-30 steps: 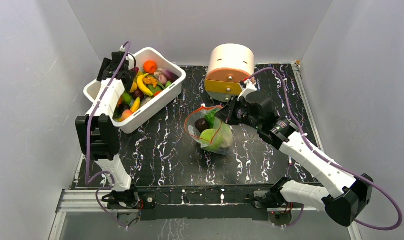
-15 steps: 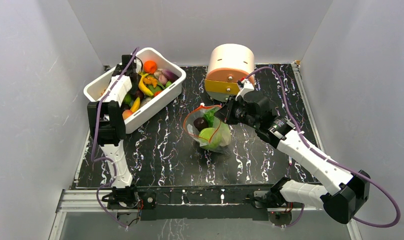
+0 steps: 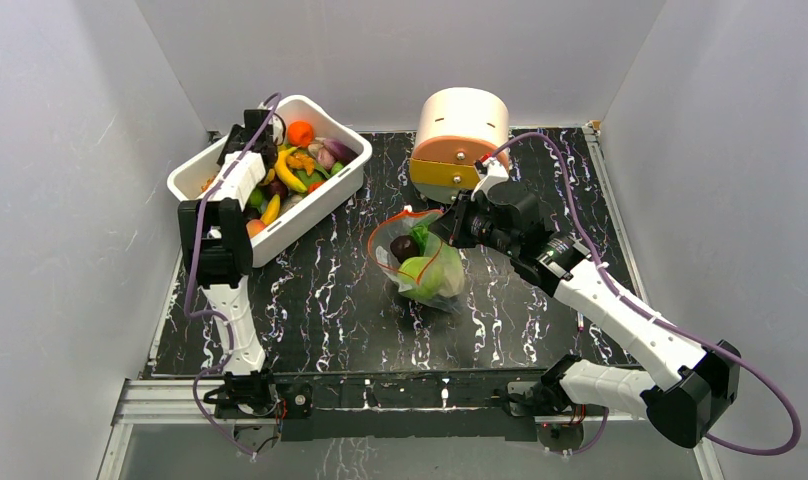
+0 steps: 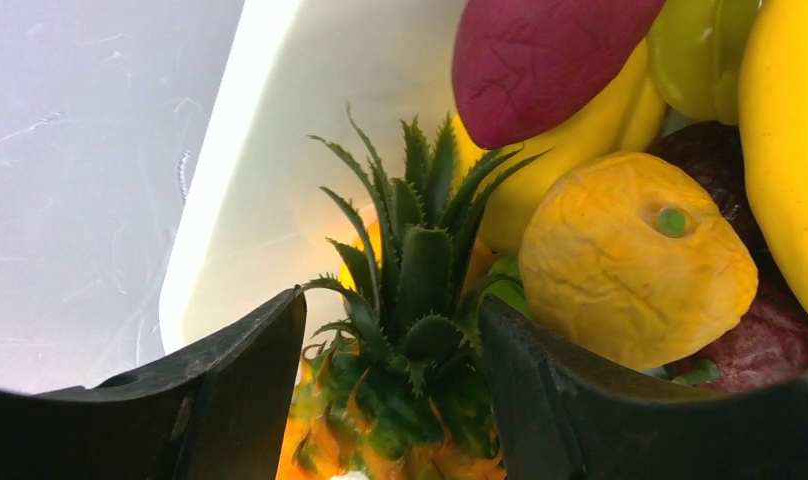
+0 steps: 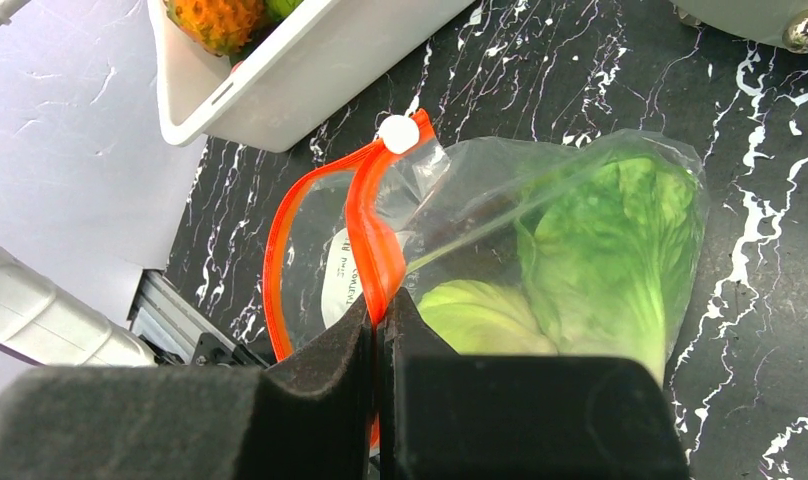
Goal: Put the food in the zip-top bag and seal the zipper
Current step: Pick up the fake fruit from the bin.
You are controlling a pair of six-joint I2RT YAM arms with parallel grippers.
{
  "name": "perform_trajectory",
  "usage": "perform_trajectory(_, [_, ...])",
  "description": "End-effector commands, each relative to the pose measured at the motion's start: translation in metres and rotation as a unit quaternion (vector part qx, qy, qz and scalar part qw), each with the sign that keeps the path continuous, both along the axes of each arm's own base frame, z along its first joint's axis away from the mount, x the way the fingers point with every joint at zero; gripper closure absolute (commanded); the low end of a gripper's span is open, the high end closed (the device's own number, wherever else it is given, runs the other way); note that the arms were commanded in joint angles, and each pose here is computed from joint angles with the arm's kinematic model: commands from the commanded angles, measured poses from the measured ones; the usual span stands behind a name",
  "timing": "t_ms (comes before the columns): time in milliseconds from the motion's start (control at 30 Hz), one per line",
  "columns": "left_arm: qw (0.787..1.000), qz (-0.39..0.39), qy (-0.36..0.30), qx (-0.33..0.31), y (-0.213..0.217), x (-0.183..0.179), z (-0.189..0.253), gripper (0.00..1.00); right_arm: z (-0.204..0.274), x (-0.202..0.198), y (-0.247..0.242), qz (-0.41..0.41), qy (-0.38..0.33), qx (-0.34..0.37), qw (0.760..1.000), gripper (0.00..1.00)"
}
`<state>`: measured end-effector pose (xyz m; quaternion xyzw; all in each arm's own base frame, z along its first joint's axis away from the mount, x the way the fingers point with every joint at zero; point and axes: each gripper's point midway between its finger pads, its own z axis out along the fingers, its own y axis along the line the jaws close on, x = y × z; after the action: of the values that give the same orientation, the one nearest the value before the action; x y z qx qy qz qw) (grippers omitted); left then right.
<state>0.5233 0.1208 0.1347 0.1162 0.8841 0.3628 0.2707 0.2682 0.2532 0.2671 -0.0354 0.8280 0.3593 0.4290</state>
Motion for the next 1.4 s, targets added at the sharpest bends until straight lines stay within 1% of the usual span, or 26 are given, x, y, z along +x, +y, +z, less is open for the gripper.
perform_trajectory(0, [1.000, 0.010, 0.002, 0.008, 0.007, 0.003, -0.002, 0.40, 0.043, 0.012, 0.002, -0.005, -0.072, 0.038, 0.997, 1.00])
perform_trajectory(167, [1.000, 0.013, 0.011, 0.006, 0.008, 0.002, -0.009, 0.41, 0.047, 0.008, -0.001, -0.006, -0.076, 0.042, 0.996, 1.00])
perform_trajectory(233, [1.000, 0.013, 0.012, 0.006, 0.008, 0.002, -0.009, 0.45, 0.049, 0.008, -0.002, -0.008, -0.077, 0.043, 0.996, 1.00])
perform_trajectory(300, [1.000, 0.009, 0.010, 0.001, 0.006, 0.002, -0.007, 0.56, 0.051, 0.006, -0.004, -0.010, -0.079, 0.044, 0.996, 1.00])
perform_trajectory(367, [1.000, 0.010, 0.005, -0.003, 0.005, 0.001, -0.001, 0.73, 0.051, 0.005, -0.007, -0.013, -0.079, 0.042, 0.996, 1.00])
perform_trajectory(400, [1.000, 0.012, 0.001, -0.006, 0.005, 0.000, 0.003, 0.79, 0.052, 0.004, -0.008, -0.014, -0.080, 0.042, 0.996, 1.00])
perform_trajectory(433, [1.000, 0.012, -0.003, -0.008, 0.005, -0.002, 0.008, 0.81, 0.052, 0.003, -0.009, -0.016, -0.081, 0.041, 0.996, 1.00])
perform_trajectory(633, [0.999, 0.009, -0.046, -0.016, -0.009, -0.012, 0.047, 0.84, 0.053, -0.001, -0.011, -0.017, -0.077, 0.050, 0.996, 1.00])
perform_trajectory(733, [0.998, -0.001, -0.057, -0.034, -0.023, -0.020, 0.059, 0.84, 0.053, -0.003, -0.009, -0.013, -0.071, 0.056, 0.996, 1.00])
perform_trajectory(833, [0.997, -0.011, -0.071, -0.035, -0.036, -0.030, 0.071, 0.83, 0.053, -0.003, -0.009, -0.013, -0.068, 0.058, 0.996, 1.00])
perform_trajectory(900, [0.995, -0.017, -0.086, -0.037, -0.044, -0.035, 0.081, 0.83, 0.052, -0.003, -0.010, -0.015, -0.066, 0.057, 0.996, 1.00])
perform_trajectory(1067, [0.989, -0.034, -0.128, -0.066, -0.073, -0.050, 0.110, 0.83, 0.052, -0.005, -0.008, -0.015, -0.056, 0.065, 0.996, 1.00])
perform_trajectory(1167, [0.981, -0.047, -0.155, -0.107, -0.091, -0.062, 0.125, 0.83, 0.056, -0.007, -0.008, -0.014, -0.052, 0.070, 0.996, 1.00])
perform_trajectory(1233, [0.972, -0.060, -0.173, -0.147, -0.101, -0.071, 0.135, 0.82, 0.058, -0.008, -0.008, -0.014, -0.051, 0.073, 0.996, 1.00])
perform_trajectory(1333, [0.954, -0.081, -0.201, -0.208, -0.118, -0.085, 0.148, 0.82, 0.060, -0.010, -0.007, -0.013, -0.045, 0.080, 0.996, 1.00])
perform_trajectory(1367, [0.945, -0.092, -0.216, -0.229, -0.125, -0.088, 0.154, 0.82, 0.060, -0.010, -0.006, -0.012, -0.043, 0.084, 0.995, 1.00])
